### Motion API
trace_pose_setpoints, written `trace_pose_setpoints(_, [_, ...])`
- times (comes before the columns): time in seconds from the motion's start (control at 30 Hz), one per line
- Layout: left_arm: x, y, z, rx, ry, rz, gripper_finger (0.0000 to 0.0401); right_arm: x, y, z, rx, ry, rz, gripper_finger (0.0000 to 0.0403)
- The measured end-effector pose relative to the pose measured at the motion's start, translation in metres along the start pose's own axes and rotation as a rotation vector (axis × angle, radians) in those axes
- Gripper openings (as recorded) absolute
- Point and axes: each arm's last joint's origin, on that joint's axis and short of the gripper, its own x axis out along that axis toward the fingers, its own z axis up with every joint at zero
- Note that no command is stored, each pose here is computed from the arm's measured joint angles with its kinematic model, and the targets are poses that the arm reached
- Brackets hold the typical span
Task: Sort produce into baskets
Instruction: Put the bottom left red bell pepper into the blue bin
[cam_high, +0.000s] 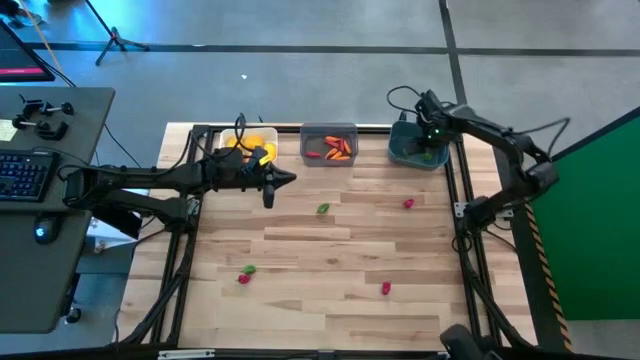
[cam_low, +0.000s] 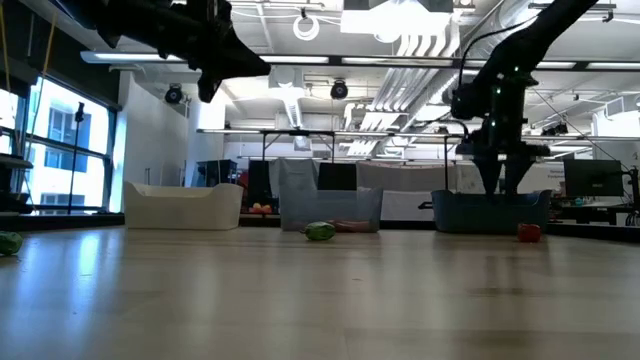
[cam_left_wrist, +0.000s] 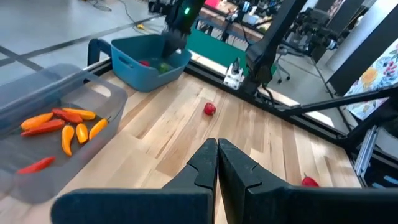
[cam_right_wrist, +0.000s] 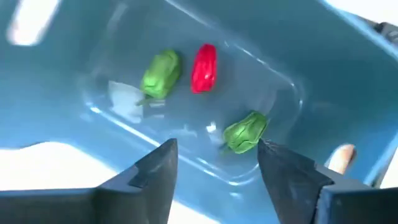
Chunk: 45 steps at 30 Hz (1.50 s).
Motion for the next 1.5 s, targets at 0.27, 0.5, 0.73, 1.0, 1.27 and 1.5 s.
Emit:
trace_pose_setpoints(0.27, [0.000, -0.003, -0.004, 0.000, 0.054, -0.064, 0.0000, -0.058, 0.029, -0.032, -0.105, -0.141, 0.166, 0.0222])
trace_pose_setpoints(0.5, [-0.013, -0.015, -0.023, 0.018, 0.264, -0.136, 0.0000, -0.091, 0.083, -0.076, -0.258, -0.199, 0.319, 0.0222])
trace_pose_setpoints(0.73, [-0.048, -0.036, -0.042, 0.021, 0.468, -0.195, 0.0000, -0.102, 0.120, -0.105, -0.318, -0.266, 0.346, 0.0222])
trace_pose_setpoints(1.0, [-0.083, -0.068, -0.074, 0.044, 0.720, -0.250, 0.0000, -0.107, 0.131, -0.114, -0.315, -0.329, 0.354, 0.0222])
trace_pose_setpoints(1.27, [-0.099, -0.102, -0.108, 0.017, 0.931, -0.293, 0.0003, -0.107, 0.130, -0.113, -0.307, -0.351, 0.331, 0.0222])
trace_pose_setpoints(1.5, [-0.095, -0.116, -0.140, 0.031, 1.048, -0.159, 0.0057, -0.107, 0.131, -0.113, -0.344, -0.365, 0.329, 0.0222])
